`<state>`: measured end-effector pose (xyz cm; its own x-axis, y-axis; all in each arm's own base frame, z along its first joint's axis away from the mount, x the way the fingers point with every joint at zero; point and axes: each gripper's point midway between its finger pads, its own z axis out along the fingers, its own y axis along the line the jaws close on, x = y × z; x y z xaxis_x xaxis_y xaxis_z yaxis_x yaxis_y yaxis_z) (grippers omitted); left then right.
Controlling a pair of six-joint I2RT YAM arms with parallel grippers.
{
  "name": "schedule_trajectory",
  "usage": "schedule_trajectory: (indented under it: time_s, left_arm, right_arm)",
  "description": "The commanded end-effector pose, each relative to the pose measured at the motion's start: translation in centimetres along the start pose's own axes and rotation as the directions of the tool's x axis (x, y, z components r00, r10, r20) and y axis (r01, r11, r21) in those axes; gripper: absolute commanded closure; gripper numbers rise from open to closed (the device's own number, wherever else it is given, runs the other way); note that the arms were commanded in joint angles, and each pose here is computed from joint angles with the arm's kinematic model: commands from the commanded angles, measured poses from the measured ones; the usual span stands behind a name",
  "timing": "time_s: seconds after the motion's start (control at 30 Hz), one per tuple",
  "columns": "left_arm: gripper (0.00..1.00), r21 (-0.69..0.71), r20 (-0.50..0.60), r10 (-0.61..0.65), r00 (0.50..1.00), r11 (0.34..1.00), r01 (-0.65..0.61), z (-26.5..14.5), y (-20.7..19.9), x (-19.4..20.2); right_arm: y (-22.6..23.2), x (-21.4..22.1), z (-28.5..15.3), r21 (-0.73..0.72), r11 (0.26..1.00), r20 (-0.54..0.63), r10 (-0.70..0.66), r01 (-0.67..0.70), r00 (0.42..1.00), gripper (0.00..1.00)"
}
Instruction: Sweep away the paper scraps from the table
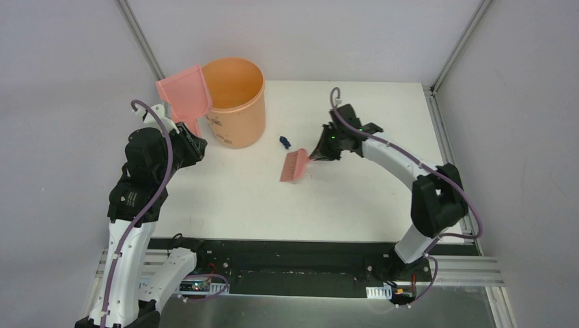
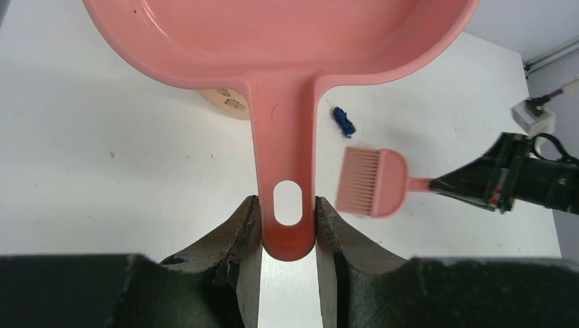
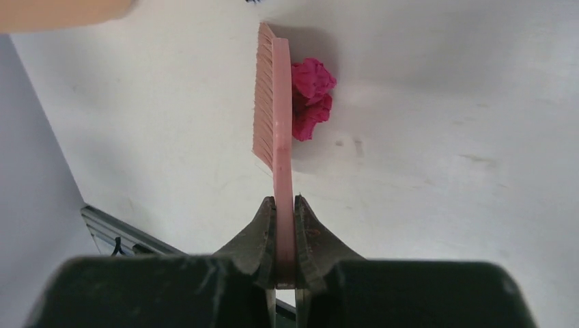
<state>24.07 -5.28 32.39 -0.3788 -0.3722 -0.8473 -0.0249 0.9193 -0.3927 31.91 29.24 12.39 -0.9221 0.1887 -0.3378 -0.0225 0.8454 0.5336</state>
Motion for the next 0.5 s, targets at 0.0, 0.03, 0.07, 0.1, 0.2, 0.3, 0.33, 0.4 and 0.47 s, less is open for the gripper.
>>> schedule_trajectory:
  time_s: [0.0, 0.03, 0.07, 0.1, 0.2, 0.3, 0.33, 0.4, 0.47]
  left_arm:
    - [1.00, 0.054, 0.065, 0.044, 0.997, 0.997, -0.047, -0.5, -1.2, -1.9]
    - [1.00, 0.056, 0.063, 0.047, 0.997, 0.997, -0.051, -0.4, -1.3, -1.8]
    - [1.00, 0.074, 0.055, 0.051, 0.997, 0.996, -0.055, -0.4, -1.6, -1.6]
    - [1.00, 0.089, 0.046, 0.056, 0.997, 0.994, -0.060, -0.3, -1.9, -1.4]
    - [1.00, 0.156, 0.000, 0.085, 0.996, 0.984, -0.084, 0.1, -3.1, -0.6]
    - [1.00, 0.228, -0.082, 0.110, 0.990, 0.969, -0.089, 0.8, -4.3, 0.9]
    - [1.00, 0.247, -0.113, 0.116, 0.987, 0.965, -0.085, 1.1, -4.6, 1.6]
    - [1.00, 0.291, -0.177, 0.133, 0.975, 0.954, -0.077, 1.7, -5.3, 2.9]
    - [1.00, 0.348, -0.224, 0.168, 0.960, 0.934, -0.083, 2.0, -6.4, 4.1]
  right_arm:
    - [-6.8, 0.5, -5.6, 0.144, 0.989, -0.044, -0.023, 0.029, 0.999, 1.00]
    - [-7.4, -0.1, -6.9, 0.148, 0.989, -0.024, -0.019, 0.022, 1.000, 1.00]
    - [-7.9, -0.6, -8.3, 0.149, 0.989, -0.002, -0.012, 0.012, 1.000, 1.00]
    - [-8.2, -0.9, -9.6, 0.143, 0.990, 0.008, -0.008, 0.007, 1.000, 1.00]
    - [-7.8, -1.3, -13.6, 0.084, 0.997, 0.035, -0.002, -0.001, 0.999, 1.00]
    - [-6.3, -2.1, -17.2, -0.019, 0.998, 0.116, -0.058, 0.061, 0.992, 1.00]
    - [-6.3, -2.6, -18.2, -0.025, 0.996, 0.152, -0.076, 0.081, 0.985, 1.00]
    - [-6.5, -3.8, -20.3, -0.011, 0.995, 0.237, -0.096, 0.102, 0.967, 1.00]
    - [-6.6, -4.7, -21.9, -0.001, 0.995, 0.300, -0.097, 0.102, 0.949, 1.00]
